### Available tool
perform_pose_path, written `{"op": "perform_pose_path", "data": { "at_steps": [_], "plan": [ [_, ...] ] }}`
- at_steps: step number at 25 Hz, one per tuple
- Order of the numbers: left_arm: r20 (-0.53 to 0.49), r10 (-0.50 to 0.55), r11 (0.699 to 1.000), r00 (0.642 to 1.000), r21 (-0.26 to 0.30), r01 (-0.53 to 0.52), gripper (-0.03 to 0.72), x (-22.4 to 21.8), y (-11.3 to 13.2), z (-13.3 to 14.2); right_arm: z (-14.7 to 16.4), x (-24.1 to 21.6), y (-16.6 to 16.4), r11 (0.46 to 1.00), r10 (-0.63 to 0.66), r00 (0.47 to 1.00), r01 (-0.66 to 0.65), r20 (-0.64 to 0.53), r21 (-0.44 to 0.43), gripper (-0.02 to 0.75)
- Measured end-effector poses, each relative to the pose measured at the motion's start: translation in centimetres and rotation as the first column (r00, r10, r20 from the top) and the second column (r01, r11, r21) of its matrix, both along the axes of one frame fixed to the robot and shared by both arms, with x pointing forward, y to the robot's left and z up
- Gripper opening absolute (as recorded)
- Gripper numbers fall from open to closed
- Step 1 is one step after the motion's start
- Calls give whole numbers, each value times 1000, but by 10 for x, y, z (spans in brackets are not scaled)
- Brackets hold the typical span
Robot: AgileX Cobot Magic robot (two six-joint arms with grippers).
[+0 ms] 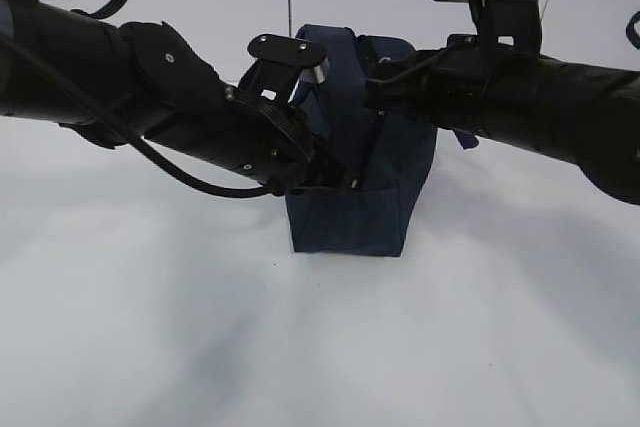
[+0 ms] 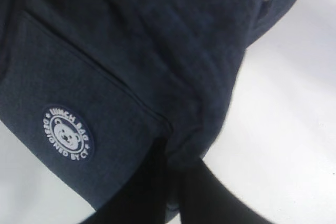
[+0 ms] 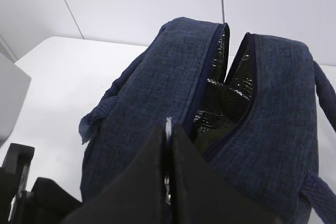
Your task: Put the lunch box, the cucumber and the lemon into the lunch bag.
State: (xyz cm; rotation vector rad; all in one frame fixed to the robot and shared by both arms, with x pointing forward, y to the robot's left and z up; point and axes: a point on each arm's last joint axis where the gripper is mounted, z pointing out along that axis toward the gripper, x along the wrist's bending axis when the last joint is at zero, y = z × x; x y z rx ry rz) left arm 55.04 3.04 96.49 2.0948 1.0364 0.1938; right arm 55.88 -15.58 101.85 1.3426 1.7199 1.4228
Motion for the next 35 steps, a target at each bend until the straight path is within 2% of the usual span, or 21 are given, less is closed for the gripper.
{"op": "perform_pose_path", "data": {
  "at_steps": [14,28,35],
  "plan": [
    [6,-16,999,1000,37,15,1,-6,6,-5,1,23,8,998,-27,999,26,27,56,17],
    [36,-33,998,999,60,30,1,-5,7,-4,2,63,2,987,-114,993,110,31,115,17],
    [33,-71,994,997,90,68,1,-7,8,-6,3,89,4,980,-145,989,139,36,146,17]
  ]
}}
